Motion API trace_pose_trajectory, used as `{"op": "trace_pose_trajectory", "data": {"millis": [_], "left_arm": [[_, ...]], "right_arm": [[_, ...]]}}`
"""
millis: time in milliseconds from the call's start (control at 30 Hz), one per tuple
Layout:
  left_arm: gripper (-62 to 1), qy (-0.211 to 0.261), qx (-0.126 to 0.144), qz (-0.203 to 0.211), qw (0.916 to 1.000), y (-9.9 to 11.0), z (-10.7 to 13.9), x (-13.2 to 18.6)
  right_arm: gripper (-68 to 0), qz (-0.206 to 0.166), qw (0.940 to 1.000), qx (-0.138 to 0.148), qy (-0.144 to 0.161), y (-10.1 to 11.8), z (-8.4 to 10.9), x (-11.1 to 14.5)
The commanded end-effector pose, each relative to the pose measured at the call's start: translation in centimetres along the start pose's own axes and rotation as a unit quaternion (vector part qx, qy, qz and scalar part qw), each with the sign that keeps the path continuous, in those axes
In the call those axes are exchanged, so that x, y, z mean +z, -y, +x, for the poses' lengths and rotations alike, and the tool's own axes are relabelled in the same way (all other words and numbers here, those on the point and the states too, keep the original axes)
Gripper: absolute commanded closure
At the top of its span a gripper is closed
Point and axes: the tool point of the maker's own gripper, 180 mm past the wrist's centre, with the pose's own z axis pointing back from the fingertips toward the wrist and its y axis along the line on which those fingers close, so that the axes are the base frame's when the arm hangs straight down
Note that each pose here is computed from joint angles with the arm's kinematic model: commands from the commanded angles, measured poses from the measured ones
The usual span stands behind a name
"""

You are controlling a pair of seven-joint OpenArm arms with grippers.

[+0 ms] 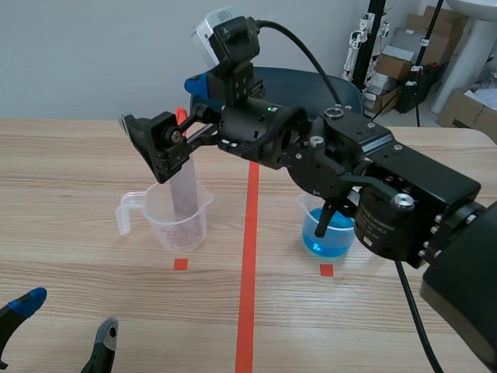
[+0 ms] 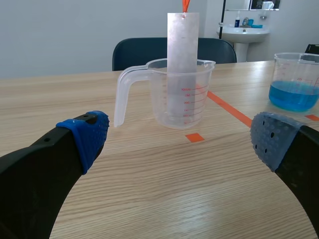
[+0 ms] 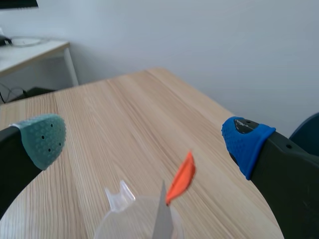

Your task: Do the redox reaction experiment. put the plate into the left beaker

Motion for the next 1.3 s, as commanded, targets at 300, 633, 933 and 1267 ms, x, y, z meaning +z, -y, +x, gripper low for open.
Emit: {"op": "trace_pose_trajectory", "data": {"millis": [300,633,933,1267], "left_arm": [[-60.2,0.015,-0.006,-0.003,0.9999,-0.31,0.69,-0.31],[-60.2,0.015,-0.006,-0.003,0.9999,-0.31,0.69,-0.31],[-60.2,0.015,-0.006,-0.003,0.9999,-0.31,0.69,-0.31],[-60.2,0.015,-0.006,-0.003,0.9999,-0.31,0.69,-0.31]], "right_arm": [[-67.9,-0.041,0.9977,0.013,0.053,1.57,2.57,-0.3],[-67.9,-0.041,0.9977,0.013,0.053,1.57,2.56,-0.3],[-67.9,-0.041,0.9977,0.013,0.053,1.57,2.56,-0.3],[-67.9,-0.041,0.9984,0.013,0.038,1.59,2.02,-0.34]]}}
